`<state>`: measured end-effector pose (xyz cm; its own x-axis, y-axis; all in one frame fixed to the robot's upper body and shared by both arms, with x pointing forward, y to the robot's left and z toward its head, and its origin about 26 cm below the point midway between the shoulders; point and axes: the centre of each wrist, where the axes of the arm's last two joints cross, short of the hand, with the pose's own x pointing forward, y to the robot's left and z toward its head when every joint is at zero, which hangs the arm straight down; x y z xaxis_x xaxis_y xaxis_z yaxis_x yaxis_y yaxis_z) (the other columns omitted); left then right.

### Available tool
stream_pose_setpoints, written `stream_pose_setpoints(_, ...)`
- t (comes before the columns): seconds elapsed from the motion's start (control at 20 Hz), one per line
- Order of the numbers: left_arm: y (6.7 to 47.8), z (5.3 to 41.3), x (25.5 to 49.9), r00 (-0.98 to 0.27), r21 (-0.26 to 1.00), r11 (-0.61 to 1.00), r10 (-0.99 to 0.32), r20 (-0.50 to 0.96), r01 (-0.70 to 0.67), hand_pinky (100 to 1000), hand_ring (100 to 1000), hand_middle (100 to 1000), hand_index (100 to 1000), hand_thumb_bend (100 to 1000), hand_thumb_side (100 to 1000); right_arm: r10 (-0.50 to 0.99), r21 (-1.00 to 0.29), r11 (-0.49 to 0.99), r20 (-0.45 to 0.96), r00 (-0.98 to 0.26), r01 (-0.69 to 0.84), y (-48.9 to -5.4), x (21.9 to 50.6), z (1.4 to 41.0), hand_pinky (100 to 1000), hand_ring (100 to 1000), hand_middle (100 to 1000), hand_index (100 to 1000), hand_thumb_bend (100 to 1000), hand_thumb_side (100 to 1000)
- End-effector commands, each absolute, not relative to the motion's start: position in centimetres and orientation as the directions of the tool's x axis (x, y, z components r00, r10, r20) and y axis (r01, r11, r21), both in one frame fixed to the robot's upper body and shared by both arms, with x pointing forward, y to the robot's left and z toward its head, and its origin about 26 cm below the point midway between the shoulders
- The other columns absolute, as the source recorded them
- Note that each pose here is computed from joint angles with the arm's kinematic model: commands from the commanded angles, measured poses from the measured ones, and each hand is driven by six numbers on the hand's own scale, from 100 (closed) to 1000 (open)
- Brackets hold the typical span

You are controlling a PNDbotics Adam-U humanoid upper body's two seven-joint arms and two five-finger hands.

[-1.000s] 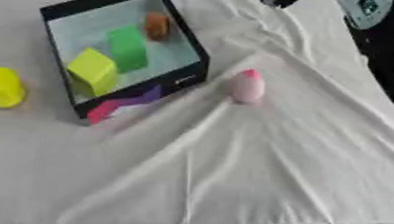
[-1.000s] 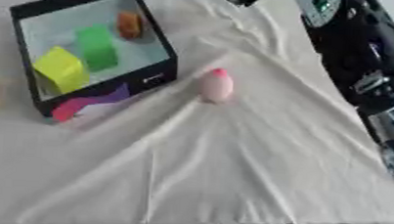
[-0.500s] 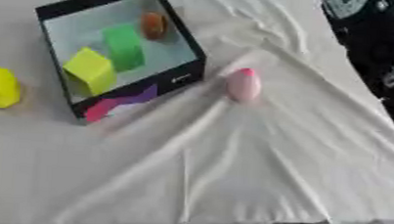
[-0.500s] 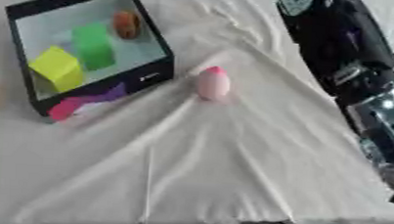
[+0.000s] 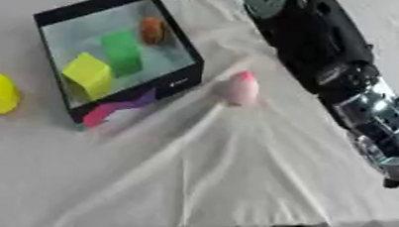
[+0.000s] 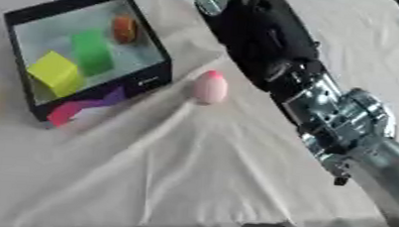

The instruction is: Pick up objects on the table and place them in the box.

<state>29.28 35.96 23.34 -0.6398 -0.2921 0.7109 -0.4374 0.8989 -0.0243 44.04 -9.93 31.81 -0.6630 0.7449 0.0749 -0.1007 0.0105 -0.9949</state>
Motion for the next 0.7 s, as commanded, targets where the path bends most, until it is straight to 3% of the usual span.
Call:
stream_pose_setpoints(0.05,36.6,24.7,28.9,-0.649,0.023,0.902,-0.328,0.687,-0.432,773,795,734,753,100,579,0.723,-0.995,-0.039,0.035,-0.690,-0.092,-8.5,43.6,31.6,754,706,623,721,100,200)
stream_pose_setpoints(0.7,37.5,25.2,29.2,-0.616,0.092,0.912,-0.342,0.710,-0.400,774,797,734,753,100,584,0.762,-0.988,-0.032,0.074,-0.644,-0.152,-6.7,43.9,28.0,751,712,628,727,100,194)
